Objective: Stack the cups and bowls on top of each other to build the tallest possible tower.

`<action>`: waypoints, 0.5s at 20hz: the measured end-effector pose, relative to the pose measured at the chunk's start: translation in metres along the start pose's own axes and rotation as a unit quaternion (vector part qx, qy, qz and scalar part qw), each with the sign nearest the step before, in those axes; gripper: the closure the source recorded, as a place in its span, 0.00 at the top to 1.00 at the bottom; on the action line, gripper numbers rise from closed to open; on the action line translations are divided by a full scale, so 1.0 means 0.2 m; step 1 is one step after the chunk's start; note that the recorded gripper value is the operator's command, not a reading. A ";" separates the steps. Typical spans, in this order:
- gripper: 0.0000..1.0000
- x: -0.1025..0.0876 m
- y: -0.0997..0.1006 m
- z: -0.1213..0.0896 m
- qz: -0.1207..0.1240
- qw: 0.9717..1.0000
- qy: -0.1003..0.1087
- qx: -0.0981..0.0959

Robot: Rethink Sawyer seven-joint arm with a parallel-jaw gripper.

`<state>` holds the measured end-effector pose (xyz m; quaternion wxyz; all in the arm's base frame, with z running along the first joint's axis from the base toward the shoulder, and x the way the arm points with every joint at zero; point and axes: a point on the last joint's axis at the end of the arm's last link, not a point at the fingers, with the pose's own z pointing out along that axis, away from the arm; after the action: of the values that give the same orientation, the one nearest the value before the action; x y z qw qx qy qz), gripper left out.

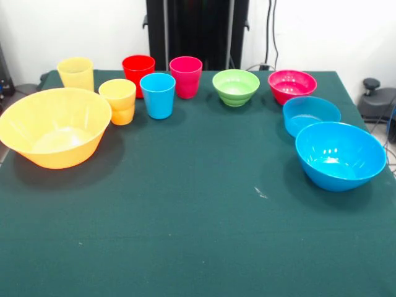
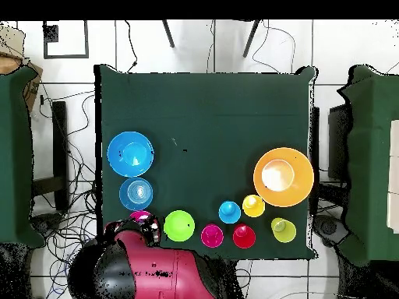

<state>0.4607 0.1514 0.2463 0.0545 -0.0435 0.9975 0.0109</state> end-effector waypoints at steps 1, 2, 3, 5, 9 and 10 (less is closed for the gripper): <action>1.00 0.00 0.00 0.00 0.000 1.000 0.001 0.000; 1.00 0.00 0.00 0.01 0.001 1.000 0.001 0.000; 1.00 0.00 0.00 0.01 0.001 1.000 0.000 0.000; 1.00 0.00 0.00 0.03 0.003 1.000 0.000 0.000; 1.00 -0.01 -0.01 0.09 0.007 1.000 -0.001 0.002; 1.00 -0.01 -0.01 0.11 0.008 1.000 -0.001 0.002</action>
<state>0.4647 0.1501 0.2250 0.0555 -0.0351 0.9978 0.0093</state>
